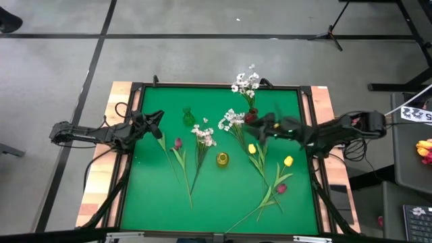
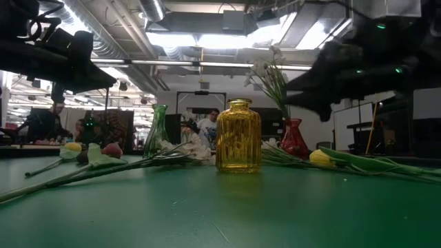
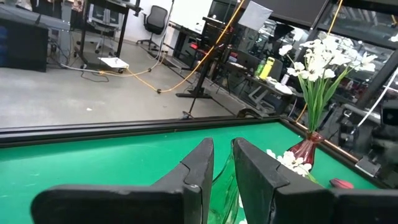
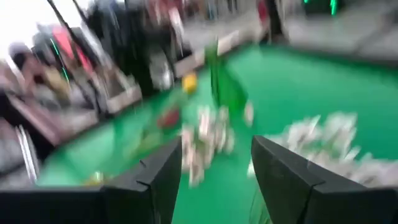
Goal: Sort flowers into vase by color
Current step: Put the right white flower into the red vase
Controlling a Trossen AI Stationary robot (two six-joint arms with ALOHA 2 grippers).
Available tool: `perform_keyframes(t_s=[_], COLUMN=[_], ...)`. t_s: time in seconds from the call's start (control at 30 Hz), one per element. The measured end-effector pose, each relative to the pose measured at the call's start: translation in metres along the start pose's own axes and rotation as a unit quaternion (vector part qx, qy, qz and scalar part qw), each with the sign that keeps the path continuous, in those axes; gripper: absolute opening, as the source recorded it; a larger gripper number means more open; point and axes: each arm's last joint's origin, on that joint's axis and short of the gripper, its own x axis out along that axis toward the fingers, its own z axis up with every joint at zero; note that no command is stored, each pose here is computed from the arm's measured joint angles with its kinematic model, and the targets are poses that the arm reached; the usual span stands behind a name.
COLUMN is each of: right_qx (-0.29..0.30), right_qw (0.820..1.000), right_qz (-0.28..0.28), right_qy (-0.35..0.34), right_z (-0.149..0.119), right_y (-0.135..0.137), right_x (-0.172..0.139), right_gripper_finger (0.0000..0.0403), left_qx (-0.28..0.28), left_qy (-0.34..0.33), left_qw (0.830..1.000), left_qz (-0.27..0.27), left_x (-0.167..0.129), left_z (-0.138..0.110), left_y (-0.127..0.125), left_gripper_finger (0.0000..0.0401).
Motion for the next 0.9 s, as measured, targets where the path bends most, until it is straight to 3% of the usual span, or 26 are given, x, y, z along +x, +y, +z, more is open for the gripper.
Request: perform_keyframes(t_s=[0.1, 0.2, 0.33, 0.47, 0.67, 0.9], right_qx=[-0.007, -0.019, -0.029, -0.009, 0.018, 0.02], right_qw=[0.993, 0.968, 0.943, 0.935, 0.894, 0.909], right_qz=[-0.066, -0.144, -0.205, -0.196, -0.236, -0.216], right_qy=[0.096, 0.203, 0.26, 0.294, 0.381, 0.355], right_z=[0.007, 0.019, 0.04, 0.048, 0.034, 0.028], right_y=[0.014, 0.026, 0.045, 0.055, 0.048, 0.048], right_x=[0.021, 0.032, 0.034, 0.033, 0.019, 0.038], right_gripper_finger=[0.0193, 0.0193, 0.0193, 0.0193, 0.0217, 0.0252], left_qx=[-0.003, -0.003, -0.004, -0.003, -0.003, -0.012], left_qy=[0.0, 0.0, 0.0, 0.0, 0.0, 0.0], left_qw=[1.0, 1.0, 1.0, 1.0, 1.0, 1.0], left_qz=[0.0, 0.0, 0.0, 0.0, 0.0, 0.0], left_x=[0.0, 0.0, 0.0, 0.0, 0.0, 0.0], left_z=[0.0, 0.0, 0.0, 0.0, 0.0, 0.0], left_y=[0.0, 0.0, 0.0, 0.0, 0.0, 0.0], left_gripper_finger=[0.0061, 0.0061, 0.0061, 0.0061, 0.0061, 0.0061])
